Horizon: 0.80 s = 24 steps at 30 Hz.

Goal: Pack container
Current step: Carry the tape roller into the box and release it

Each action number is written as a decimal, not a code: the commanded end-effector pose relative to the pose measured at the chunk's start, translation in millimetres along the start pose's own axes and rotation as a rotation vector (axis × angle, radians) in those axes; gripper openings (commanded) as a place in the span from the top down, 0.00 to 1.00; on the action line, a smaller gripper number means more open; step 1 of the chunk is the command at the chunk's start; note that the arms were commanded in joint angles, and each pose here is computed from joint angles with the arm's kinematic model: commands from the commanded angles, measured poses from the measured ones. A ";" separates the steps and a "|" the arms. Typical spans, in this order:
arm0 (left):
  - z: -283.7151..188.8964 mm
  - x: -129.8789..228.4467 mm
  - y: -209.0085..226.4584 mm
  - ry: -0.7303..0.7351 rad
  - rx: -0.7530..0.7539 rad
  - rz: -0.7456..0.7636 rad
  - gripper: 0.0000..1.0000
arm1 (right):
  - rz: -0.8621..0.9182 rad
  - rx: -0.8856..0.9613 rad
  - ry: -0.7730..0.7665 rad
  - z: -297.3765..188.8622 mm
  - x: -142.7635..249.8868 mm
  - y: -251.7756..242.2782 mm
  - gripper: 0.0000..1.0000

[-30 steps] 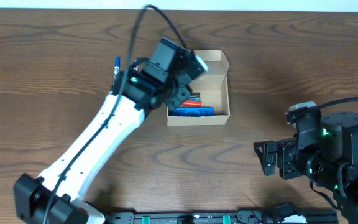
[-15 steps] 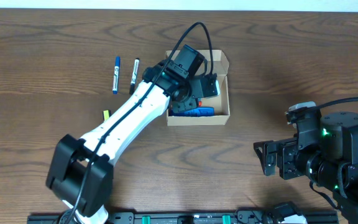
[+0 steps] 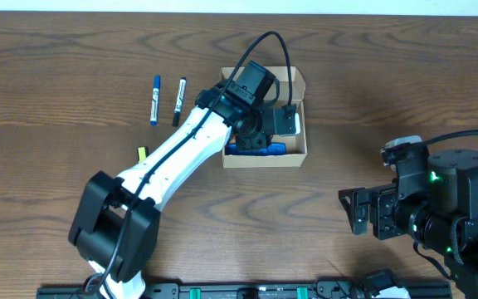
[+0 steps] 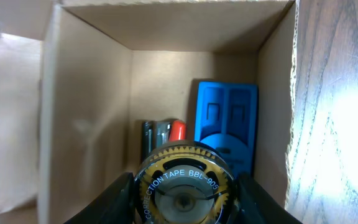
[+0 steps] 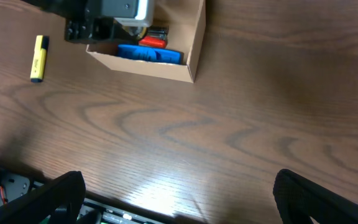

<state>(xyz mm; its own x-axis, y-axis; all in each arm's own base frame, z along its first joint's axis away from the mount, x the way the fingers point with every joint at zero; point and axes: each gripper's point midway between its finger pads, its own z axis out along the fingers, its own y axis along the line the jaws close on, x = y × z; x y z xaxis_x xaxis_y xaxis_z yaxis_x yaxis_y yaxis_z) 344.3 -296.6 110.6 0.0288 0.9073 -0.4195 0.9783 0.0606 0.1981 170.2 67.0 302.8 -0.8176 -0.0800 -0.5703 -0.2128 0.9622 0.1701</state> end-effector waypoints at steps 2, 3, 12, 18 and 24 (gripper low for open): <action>10.8 -0.3 -0.4 -0.005 0.027 0.039 0.82 | -0.019 -0.008 0.002 -0.1 0.6 1.9 0.01; 14.0 2.9 1.0 0.010 0.022 0.038 0.82 | -0.019 -0.008 0.002 -0.1 0.6 1.9 0.01; 30.1 10.9 6.5 0.044 0.007 0.025 0.48 | -0.019 -0.008 0.002 -0.1 0.6 1.9 0.01; 12.0 0.2 19.0 0.023 -0.051 -0.081 0.37 | -0.019 -0.008 0.002 -0.1 0.6 1.9 0.01; -44.1 -12.3 16.3 0.023 -0.059 -0.132 0.41 | -0.019 -0.008 0.002 -0.1 0.6 1.9 0.01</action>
<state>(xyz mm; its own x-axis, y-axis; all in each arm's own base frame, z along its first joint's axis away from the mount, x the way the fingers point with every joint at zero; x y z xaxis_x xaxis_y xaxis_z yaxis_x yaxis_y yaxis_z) 345.5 -288.1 99.2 -0.0800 0.9316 -0.3545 0.9818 0.1350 0.1334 170.3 67.0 302.8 -0.8175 -0.0804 -0.5703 -0.2131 0.9621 0.1699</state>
